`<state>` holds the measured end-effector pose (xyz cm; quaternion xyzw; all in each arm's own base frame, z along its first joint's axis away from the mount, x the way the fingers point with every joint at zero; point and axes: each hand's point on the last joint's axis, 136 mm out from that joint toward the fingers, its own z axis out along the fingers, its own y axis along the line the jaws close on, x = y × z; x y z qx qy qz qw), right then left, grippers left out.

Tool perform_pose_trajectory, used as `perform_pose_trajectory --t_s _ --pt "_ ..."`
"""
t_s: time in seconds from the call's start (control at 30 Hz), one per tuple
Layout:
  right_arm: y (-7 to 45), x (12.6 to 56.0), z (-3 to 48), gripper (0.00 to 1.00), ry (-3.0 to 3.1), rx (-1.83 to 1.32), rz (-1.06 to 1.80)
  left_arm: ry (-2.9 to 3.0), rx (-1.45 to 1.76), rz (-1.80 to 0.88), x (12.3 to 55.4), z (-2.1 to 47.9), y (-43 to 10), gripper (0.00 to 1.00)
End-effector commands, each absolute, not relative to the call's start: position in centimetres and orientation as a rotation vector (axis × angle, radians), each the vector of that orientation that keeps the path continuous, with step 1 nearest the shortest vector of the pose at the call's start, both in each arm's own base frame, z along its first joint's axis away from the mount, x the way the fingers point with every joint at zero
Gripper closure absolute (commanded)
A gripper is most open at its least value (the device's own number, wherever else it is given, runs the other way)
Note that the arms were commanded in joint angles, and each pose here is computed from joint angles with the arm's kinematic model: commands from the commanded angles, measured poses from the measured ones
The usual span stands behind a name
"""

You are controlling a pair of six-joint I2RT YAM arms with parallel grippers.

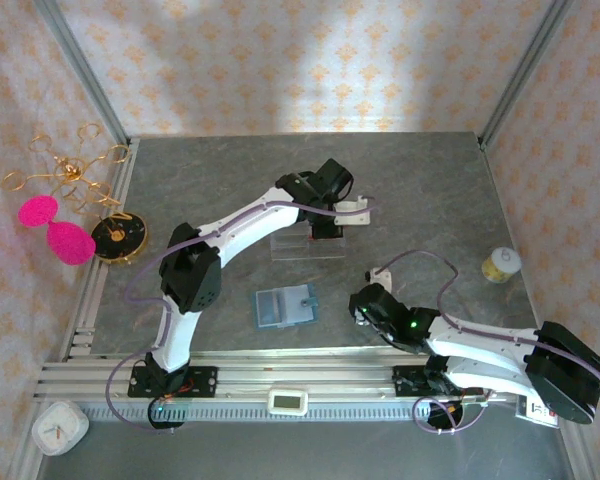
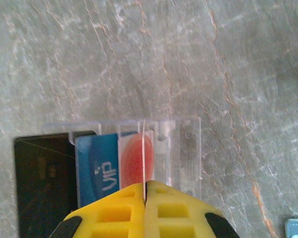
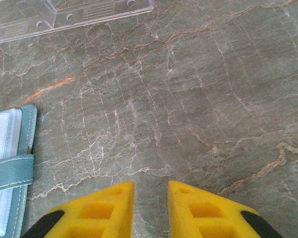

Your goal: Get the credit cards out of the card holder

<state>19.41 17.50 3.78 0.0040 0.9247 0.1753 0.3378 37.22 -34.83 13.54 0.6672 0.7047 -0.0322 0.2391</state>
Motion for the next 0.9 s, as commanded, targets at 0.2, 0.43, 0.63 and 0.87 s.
perform_pose_trajectory --t_s 0.2,0.43,0.63,0.87 --pt "16.9 20.1 4.2 0.77 2.409 0.052 0.402 1.894 1.846 -0.031 37.4 13.7 -33.6 1.00" --pt "16.8 20.1 4.1 0.77 2.414 0.055 0.396 1.905 1.832 -0.004 38.5 12.9 -33.4 1.00" --pt "16.9 20.1 4.2 0.77 2.413 0.060 0.405 1.919 1.831 0.010 38.9 12.1 -32.9 1.00" --pt "16.9 20.1 4.3 0.77 2.412 0.059 0.399 1.924 1.842 -0.038 38.6 11.0 -33.4 1.00"
